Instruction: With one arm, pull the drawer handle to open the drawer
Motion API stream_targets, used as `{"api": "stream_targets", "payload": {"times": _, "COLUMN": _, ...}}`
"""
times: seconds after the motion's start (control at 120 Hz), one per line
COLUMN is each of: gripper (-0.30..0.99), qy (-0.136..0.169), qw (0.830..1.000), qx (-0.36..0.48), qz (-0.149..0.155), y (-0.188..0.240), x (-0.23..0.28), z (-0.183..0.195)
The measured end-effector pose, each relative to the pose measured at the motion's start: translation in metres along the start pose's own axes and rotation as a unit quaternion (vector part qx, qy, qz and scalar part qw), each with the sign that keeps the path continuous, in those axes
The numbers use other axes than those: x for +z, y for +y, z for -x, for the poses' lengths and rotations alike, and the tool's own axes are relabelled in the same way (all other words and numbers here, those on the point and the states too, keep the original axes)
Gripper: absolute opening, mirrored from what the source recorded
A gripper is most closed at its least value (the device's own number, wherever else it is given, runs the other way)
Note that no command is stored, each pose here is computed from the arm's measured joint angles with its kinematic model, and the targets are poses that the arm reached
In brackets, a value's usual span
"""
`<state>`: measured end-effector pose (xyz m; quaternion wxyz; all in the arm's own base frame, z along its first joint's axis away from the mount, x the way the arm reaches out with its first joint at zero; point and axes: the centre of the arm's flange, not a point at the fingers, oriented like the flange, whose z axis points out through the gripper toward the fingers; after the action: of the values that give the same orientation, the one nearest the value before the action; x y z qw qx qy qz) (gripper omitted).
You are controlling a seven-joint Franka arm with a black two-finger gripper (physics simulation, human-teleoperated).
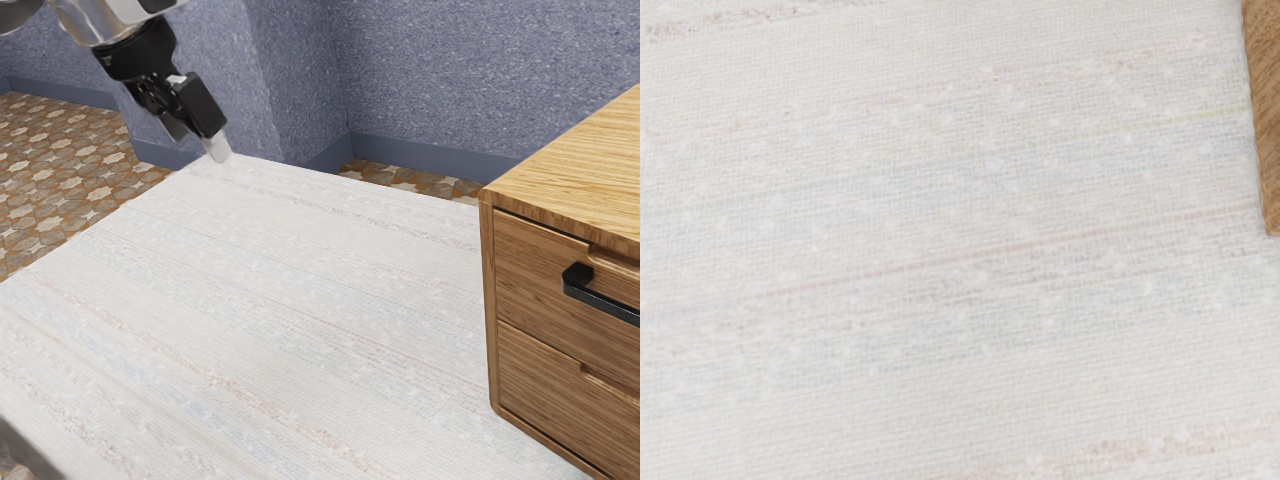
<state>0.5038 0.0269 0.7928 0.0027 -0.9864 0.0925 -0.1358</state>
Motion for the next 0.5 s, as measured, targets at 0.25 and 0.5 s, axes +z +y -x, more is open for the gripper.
{"api": "stream_targets", "payload": {"times": 0.25, "gripper": 0.69, "qy": -0.006, "qw": 0.989, "qx": 0.137, "qz": 0.048, "y": 0.168, "x": 0.009, "z": -0.018}}
{"api": "stream_targets", "payload": {"times": 0.5, "gripper": 0.69, "qy": -0.02, "qw": 0.948, "qx": 0.309, "qz": 0.077, "y": 0.221, "x": 0.003, "z": -0.001}}
